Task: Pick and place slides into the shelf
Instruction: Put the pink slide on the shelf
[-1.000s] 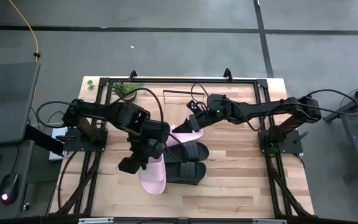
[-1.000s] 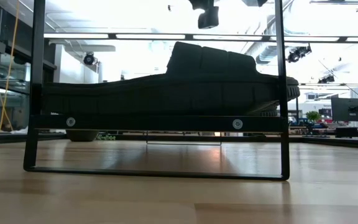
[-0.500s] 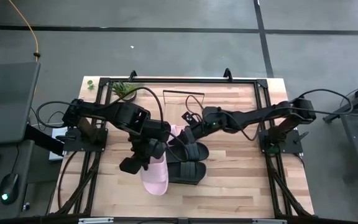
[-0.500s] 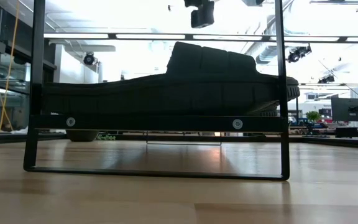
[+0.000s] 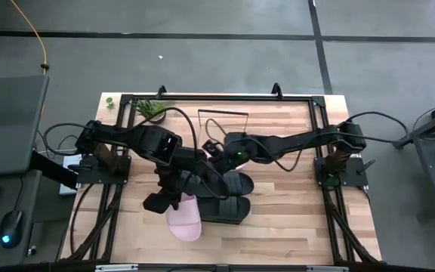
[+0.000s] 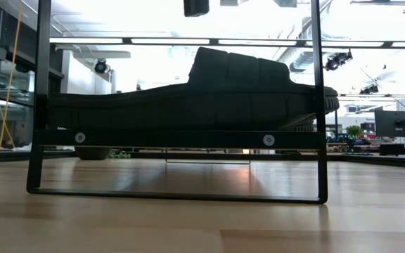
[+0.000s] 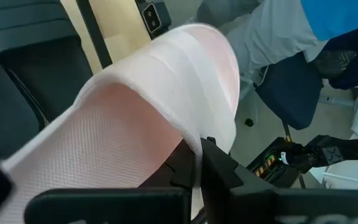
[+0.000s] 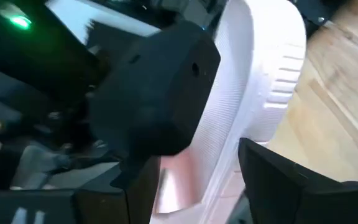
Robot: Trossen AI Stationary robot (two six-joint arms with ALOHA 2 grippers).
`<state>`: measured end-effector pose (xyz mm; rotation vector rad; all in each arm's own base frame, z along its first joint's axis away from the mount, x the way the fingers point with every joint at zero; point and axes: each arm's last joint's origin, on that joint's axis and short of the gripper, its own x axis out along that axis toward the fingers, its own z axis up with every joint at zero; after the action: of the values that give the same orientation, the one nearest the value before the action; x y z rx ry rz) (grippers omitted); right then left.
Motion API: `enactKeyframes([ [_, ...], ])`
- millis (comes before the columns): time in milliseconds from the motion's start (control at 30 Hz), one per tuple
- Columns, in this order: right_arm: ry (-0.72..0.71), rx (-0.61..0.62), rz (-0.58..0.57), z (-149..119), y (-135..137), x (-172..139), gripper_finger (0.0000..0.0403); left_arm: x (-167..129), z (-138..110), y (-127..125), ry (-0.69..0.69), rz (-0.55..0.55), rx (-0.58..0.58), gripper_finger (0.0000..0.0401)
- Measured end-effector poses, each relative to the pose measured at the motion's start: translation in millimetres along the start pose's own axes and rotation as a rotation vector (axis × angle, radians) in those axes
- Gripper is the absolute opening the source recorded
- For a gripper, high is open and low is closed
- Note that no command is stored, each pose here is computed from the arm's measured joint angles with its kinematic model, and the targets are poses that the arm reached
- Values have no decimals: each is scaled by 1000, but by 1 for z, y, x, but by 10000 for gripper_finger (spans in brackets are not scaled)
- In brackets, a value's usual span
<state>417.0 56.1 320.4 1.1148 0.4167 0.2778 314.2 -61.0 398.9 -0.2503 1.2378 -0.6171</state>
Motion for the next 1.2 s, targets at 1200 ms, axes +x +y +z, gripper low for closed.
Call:
enactKeyframes([
  [1200,-77,-44,64,40,17,-5,207,-52,0,-30,-192,80,62,3],
])
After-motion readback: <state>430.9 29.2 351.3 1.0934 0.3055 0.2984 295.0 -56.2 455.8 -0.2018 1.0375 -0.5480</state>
